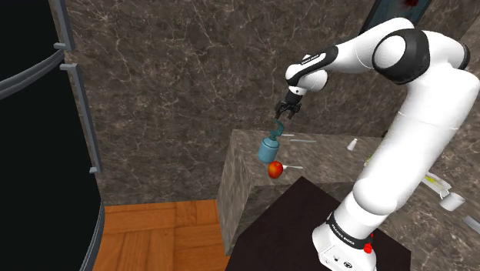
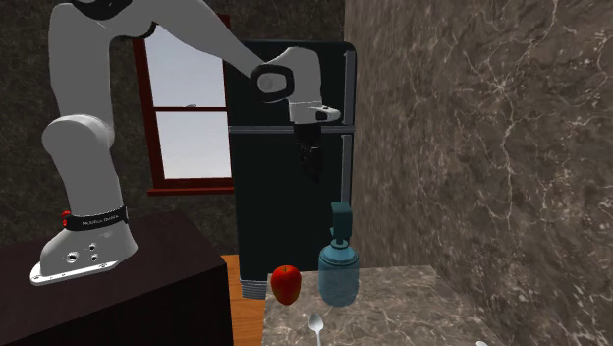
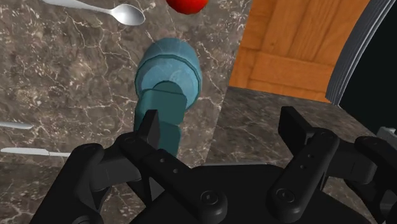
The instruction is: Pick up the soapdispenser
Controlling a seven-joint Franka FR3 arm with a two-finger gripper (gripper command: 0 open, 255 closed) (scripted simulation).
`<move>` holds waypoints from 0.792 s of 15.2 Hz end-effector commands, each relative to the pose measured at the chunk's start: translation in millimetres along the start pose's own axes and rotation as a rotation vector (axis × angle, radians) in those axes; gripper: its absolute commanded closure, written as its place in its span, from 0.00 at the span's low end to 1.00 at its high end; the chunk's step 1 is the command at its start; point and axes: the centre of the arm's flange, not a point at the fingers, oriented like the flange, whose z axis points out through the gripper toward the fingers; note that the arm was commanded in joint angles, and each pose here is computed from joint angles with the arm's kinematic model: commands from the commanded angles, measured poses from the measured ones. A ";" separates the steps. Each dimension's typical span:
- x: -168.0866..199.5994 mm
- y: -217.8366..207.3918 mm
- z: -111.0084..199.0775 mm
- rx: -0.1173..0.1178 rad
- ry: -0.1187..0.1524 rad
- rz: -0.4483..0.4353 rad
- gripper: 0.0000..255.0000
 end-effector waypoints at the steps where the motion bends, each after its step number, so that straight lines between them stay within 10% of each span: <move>1: 14.0 15.1 12.4 -0.007 0.002 0.014 0.00; 12: 40.8 57.5 77.8 -0.022 0.005 0.047 0.00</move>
